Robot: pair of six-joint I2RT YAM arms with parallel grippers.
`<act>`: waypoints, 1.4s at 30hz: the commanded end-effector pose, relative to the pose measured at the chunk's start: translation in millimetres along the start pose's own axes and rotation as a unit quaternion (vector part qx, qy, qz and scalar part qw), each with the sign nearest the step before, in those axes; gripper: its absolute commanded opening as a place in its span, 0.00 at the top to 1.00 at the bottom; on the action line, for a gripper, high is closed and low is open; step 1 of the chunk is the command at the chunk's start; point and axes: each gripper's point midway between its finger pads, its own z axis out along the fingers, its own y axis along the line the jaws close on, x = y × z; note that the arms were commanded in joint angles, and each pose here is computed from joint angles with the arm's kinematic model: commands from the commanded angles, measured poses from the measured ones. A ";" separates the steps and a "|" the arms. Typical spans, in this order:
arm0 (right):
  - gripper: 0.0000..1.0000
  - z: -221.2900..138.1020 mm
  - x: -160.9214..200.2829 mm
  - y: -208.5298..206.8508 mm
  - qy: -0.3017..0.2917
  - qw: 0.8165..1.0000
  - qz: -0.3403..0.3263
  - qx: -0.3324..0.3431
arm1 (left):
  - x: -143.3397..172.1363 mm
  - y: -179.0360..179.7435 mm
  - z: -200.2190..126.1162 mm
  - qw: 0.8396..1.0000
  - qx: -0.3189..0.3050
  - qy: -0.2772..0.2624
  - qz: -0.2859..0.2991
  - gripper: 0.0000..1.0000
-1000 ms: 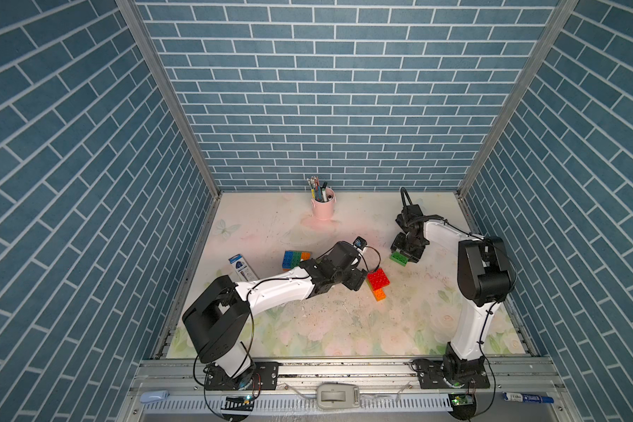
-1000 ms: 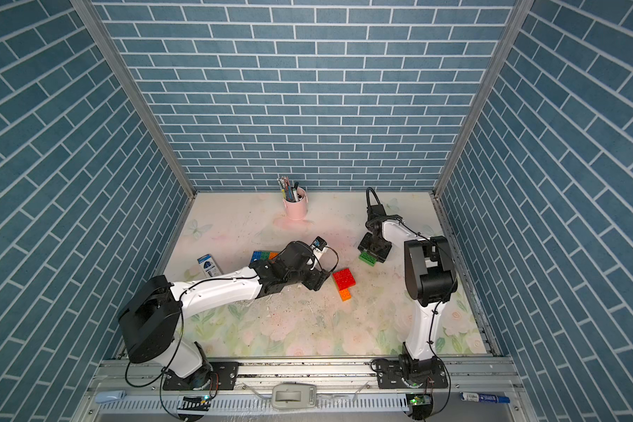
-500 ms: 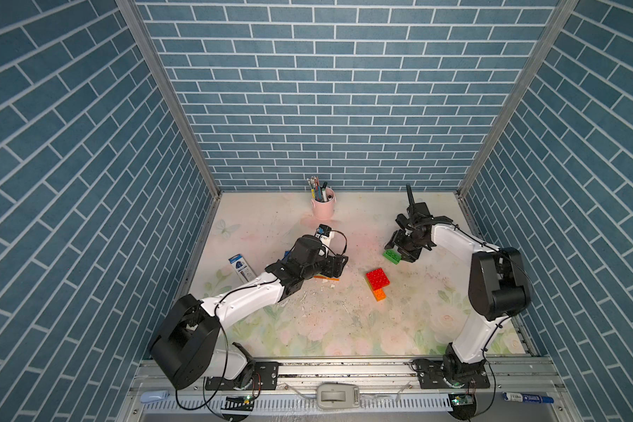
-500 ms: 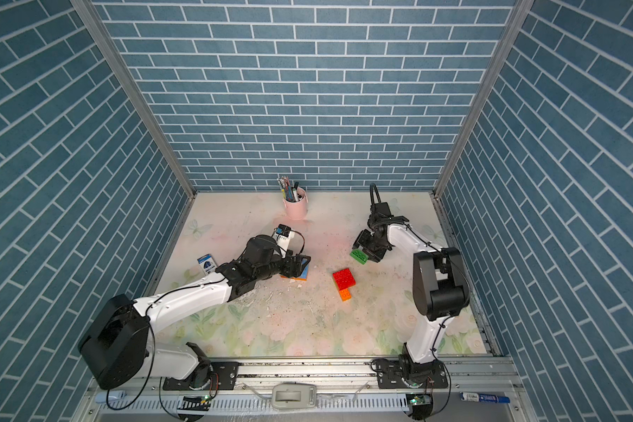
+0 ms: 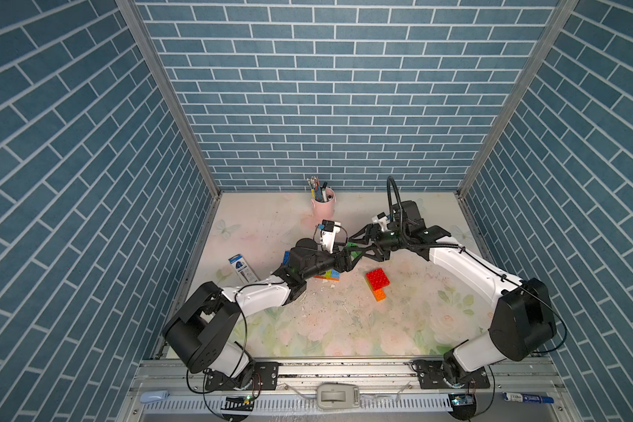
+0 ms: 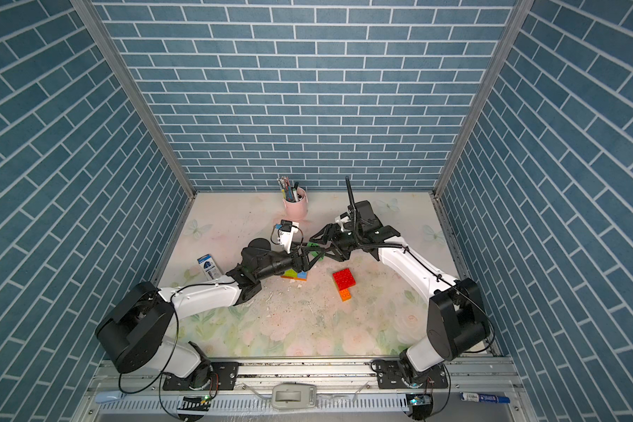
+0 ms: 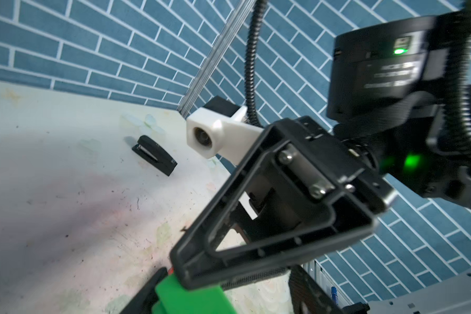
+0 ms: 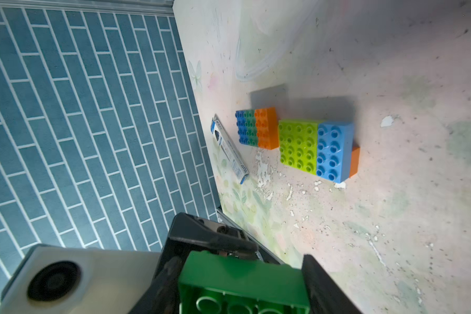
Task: Assemble a rectangle with lego
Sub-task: Pick up the lego brick from the center of the board, then place the lego brick at the center of the board.
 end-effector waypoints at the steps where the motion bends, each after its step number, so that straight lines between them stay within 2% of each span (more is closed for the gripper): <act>1: 0.57 -8.2 10.1 20.3 0.011 0.999 -0.002 -0.038 | -7.1 -17.4 -7.1 0.999 0.043 -0.015 0.013 0.45; 9: 0.58 -5.5 15.7 21.3 0.020 0.999 -0.005 -0.043 | -9.3 -17.1 -4.6 0.999 0.045 -0.016 0.006 0.79; 13: 0.46 -3.8 11.0 21.1 0.012 0.999 -0.001 -0.049 | -6.1 -13.5 -6.5 1.000 0.030 -0.006 0.003 0.89; 16: 0.35 -13.3 -1.3 12.1 -0.014 0.999 0.002 -0.036 | 12.2 4.0 -17.4 0.999 -0.028 0.033 -0.010 0.94; 18: 0.33 -26.9 -13.7 -2.9 -0.041 0.999 0.015 -0.026 | 32.5 22.1 -36.7 0.992 -0.096 0.078 -0.010 0.96; 20: 0.33 -45.3 -27.9 -24.9 -0.077 0.997 0.025 -0.007 | 55.8 38.4 -68.2 0.973 -0.181 0.139 0.015 0.98; 21: 0.33 -52.8 -32.7 -35.6 -0.090 0.995 0.031 0.007 | 70.4 46.8 -86.3 0.957 -0.229 0.177 0.033 0.98; 23: 0.33 -62.0 -38.2 -56.3 -0.108 0.993 0.031 0.039 | 100.5 60.0 -128.0 0.908 -0.316 0.266 0.068 0.98; 24: 0.33 -64.1 -39.6 -62.7 -0.114 0.992 0.029 0.053 | 106.6 59.2 -139.5 0.890 -0.339 0.294 0.078 0.98; 26: 0.34 -64.1 -42.6 -74.1 -0.122 0.989 0.022 0.079 | 130.4 61.0 -165.0 0.843 -0.386 0.362 0.094 0.98; 28: 0.35 -62.6 -44.8 -82.8 -0.125 0.988 0.022 0.093 | 147.8 62.5 -176.8 0.808 -0.417 0.404 0.102 0.98; 31: 0.36 -60.9 -47.9 -91.6 -0.129 0.985 0.019 0.109 | 164.0 67.4 -174.7 0.767 -0.450 0.439 0.130 0.98; 35: 0.36 -60.6 -45.5 -93.4 -0.127 0.985 0.013 0.114 | 173.3 72.8 -156.2 0.732 -0.474 0.462 0.161 0.96; 38: 0.36 -65.3 -42.0 -97.5 -0.130 0.983 0.007 0.129 | 186.1 75.2 -138.7 0.727 -0.472 0.470 0.166 0.90; 42: 0.36 -66.9 -38.2 -103.4 -0.130 0.982 0.006 0.139 | 203.9 76.5 -121.9 0.711 -0.466 0.496 0.179 0.80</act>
